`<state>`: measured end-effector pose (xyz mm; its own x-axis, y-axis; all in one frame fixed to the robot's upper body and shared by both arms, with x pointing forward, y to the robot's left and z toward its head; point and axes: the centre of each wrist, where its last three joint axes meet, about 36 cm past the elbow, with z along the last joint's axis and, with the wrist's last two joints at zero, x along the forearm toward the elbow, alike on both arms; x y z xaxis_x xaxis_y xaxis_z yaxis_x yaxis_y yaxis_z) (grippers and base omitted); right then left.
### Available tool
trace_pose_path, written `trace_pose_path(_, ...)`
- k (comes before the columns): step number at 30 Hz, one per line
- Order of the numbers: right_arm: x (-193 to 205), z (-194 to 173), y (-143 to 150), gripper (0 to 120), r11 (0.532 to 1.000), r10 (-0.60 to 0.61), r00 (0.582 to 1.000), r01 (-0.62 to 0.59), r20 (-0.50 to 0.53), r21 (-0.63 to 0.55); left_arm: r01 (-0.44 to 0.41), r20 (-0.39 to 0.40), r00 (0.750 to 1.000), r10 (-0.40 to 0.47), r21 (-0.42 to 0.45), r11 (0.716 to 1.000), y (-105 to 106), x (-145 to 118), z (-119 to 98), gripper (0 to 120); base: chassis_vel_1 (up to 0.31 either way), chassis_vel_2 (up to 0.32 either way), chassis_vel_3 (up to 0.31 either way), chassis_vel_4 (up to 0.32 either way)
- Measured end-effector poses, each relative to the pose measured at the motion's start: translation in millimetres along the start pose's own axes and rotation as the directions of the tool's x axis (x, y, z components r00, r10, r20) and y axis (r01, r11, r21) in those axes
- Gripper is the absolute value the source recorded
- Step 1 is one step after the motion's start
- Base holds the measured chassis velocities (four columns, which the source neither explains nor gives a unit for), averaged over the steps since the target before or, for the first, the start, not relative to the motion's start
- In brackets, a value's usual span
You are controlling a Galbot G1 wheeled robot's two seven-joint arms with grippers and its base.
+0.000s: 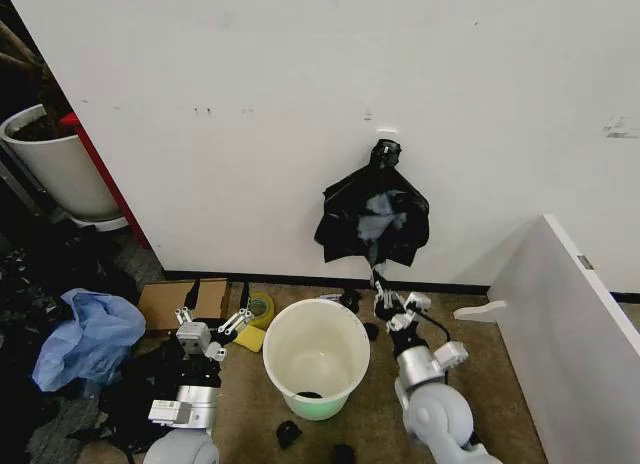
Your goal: Place the garbage bag over the trash bin.
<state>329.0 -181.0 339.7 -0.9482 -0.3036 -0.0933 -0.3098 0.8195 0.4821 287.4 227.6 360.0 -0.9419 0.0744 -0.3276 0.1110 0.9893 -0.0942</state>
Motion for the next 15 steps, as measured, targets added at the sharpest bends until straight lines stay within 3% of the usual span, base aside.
trace_pose_path(6, 16, 12, -9, 0, 0.994, -0.067, 0.997, 0.07, -0.03, 0.087, -0.011, -0.004, 1.0, 0.011, 0.01, 1.0, 2, -3, 5, 100, 0.0, 0.0, 0.0, 0.0)
trace_pose_path(8, 29, 24, -20, 0, 0.975, -0.141, 0.987, 0.151, -0.071, 0.165, -0.018, 0.001, 1.0, 0.018, 0.015, 1.0, 5, -9, 7, 100, 0.0, 0.0, 0.0, 0.0)
trace_pose_path(15, 48, 35, -36, 0, 0.929, -0.216, 0.965, 0.251, -0.152, 0.271, -0.027, 0.004, 1.0, 0.027, 0.018, 0.999, 8, -14, 6, 100, 0.0, 0.0, 0.0, 0.0)
